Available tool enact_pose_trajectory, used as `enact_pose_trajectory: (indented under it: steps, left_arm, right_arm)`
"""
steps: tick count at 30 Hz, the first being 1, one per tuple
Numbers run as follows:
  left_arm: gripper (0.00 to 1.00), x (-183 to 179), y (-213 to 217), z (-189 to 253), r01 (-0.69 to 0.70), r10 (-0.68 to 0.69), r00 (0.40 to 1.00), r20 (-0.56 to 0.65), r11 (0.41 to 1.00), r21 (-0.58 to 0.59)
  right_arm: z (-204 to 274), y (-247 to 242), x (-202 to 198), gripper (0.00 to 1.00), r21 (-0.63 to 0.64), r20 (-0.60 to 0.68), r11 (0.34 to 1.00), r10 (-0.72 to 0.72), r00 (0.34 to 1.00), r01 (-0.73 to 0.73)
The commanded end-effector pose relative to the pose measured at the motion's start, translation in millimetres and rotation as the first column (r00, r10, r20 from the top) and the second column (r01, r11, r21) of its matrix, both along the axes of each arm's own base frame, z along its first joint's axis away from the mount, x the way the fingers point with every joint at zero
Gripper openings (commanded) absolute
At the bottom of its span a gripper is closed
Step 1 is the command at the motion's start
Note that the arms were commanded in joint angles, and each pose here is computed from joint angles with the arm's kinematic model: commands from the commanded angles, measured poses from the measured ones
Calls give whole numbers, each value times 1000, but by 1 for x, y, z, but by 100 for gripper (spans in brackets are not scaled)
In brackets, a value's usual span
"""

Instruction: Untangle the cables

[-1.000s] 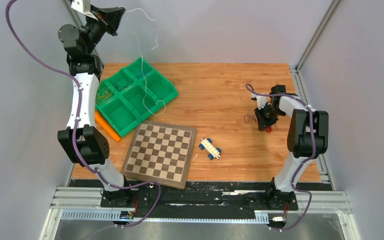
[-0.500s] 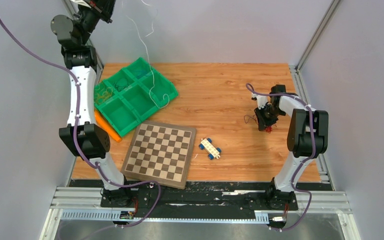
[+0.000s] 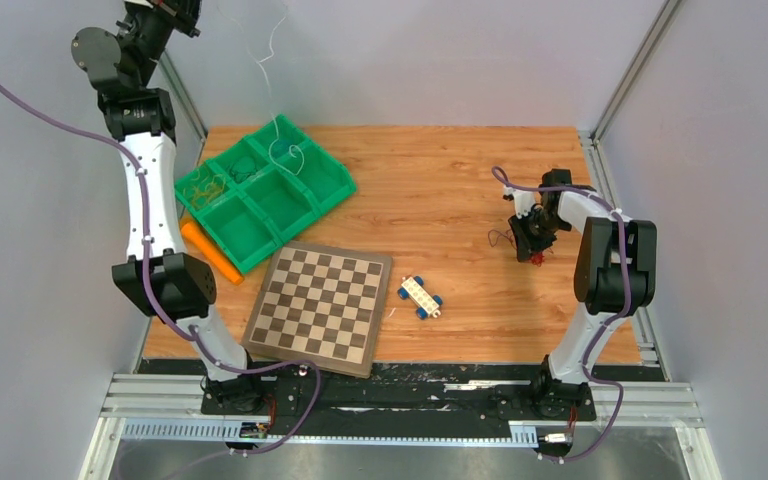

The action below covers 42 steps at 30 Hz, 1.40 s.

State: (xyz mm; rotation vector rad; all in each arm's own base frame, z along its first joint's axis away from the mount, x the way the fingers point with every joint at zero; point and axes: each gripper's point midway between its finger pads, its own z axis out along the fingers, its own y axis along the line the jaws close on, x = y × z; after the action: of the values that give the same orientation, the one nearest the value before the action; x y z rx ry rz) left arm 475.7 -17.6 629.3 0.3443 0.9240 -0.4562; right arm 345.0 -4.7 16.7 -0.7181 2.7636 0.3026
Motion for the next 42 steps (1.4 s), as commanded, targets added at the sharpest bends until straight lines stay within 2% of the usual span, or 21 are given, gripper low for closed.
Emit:
enact_pose_trajectory:
  steps: [1, 7, 11, 13, 16, 21, 25, 29, 31, 32, 37, 42]
  left_arm:
    - [0, -25, 11, 12, -28, 27, 999, 18, 1000, 4]
    - [0, -34, 22, 5, -51, 51, 999, 1, 999, 7]
    - [0, -30, 16, -11, 9, -9, 999, -48, 1000, -10]
    - [0, -25, 10, -20, 79, -83, 992, -94, 995, -53]
    - [0, -13, -10, -38, 148, -154, 979, -134, 988, -53]
    - [0, -1, -38, -52, 172, -173, 976, -136, 985, -18]
    - [0, 11, -44, -61, 192, -197, 968, -154, 980, -45]
    - [0, 20, -44, -103, 188, -183, 958, -221, 982, 1]
    - [0, 24, -45, -153, 193, -171, 937, -305, 980, 43]
    - [0, 25, -45, -164, 185, -153, 938, -310, 980, 78]
    - [0, 17, -50, -245, 243, -170, 864, -474, 965, 98]
    - [0, 32, -40, -300, 206, -100, 820, -563, 970, 127]
  right_arm:
    - [-1, -3, 1, 20, -7, -18, 1000, -8, 1000, 8]
    - [-2, -2, 0, 20, -2, -21, 1000, -7, 1000, 7]
    - [-2, 0, 2, 20, 7, -24, 1000, -10, 1000, 10]
    - [-2, 2, 5, 20, 13, -24, 1000, -13, 1000, 13]
    - [-3, 4, 8, 20, 17, -27, 1000, -14, 1000, 14]
    - [-1, 6, 9, 20, 19, -24, 1000, -13, 1000, 14]
    - [-1, 5, 4, 20, 15, -29, 1000, -10, 1000, 11]
    - [0, 4, -2, 20, 3, -29, 1000, 0, 1000, 0]
    - [-1, 3, -6, 20, 0, -31, 1000, 1, 1000, -1]
    - [-1, 3, -8, 20, -2, -34, 1000, 4, 999, -4]
    - [-3, 2, -16, 20, -11, -38, 1000, 13, 999, -13]
    - [-3, 2, -13, 20, -6, -42, 1000, 1, 999, -1]
